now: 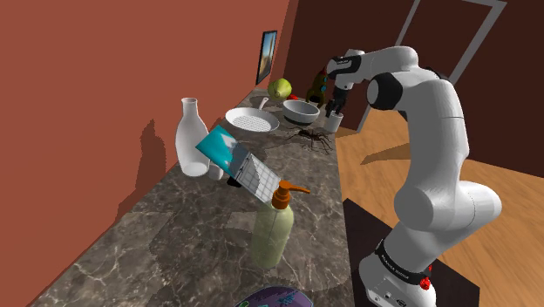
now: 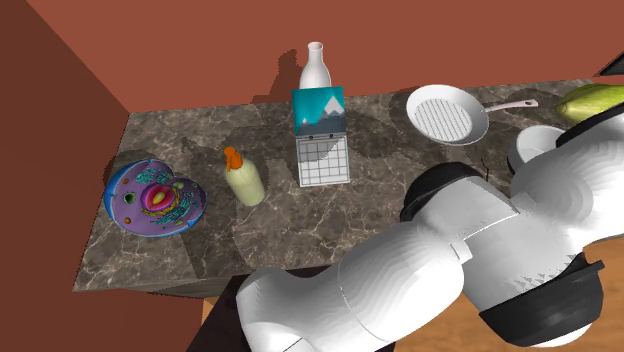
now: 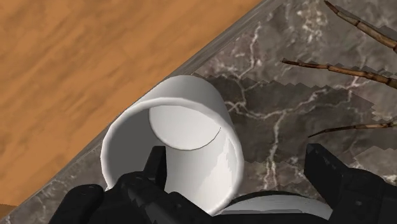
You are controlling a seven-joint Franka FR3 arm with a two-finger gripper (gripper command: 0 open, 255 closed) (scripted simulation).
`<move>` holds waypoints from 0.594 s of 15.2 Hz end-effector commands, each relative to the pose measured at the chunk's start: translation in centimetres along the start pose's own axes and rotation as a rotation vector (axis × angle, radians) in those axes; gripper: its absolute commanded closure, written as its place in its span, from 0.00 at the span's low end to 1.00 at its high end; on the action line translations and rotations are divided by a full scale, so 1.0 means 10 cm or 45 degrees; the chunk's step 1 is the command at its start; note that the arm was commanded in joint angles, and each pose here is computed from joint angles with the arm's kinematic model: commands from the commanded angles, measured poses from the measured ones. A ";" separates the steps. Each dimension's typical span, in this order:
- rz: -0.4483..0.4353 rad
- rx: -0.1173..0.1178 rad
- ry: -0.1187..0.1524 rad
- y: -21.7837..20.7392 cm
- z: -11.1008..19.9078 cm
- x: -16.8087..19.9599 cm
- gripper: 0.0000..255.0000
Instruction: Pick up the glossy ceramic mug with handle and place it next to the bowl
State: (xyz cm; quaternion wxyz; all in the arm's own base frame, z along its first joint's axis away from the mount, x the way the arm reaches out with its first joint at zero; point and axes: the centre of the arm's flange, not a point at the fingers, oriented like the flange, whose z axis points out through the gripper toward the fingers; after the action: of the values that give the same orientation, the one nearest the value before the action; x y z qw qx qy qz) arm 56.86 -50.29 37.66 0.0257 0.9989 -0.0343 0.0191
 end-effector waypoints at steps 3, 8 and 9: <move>0.000 0.000 0.000 0.00 -0.35 -0.01 0.00; 0.000 0.000 0.000 0.00 -0.35 -0.01 0.00; 0.000 0.000 0.000 0.00 -0.35 -0.01 0.00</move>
State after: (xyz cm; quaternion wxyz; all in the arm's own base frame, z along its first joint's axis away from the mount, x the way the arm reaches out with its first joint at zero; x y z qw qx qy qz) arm 56.63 -50.07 41.16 0.0255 0.9989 -0.0344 0.0189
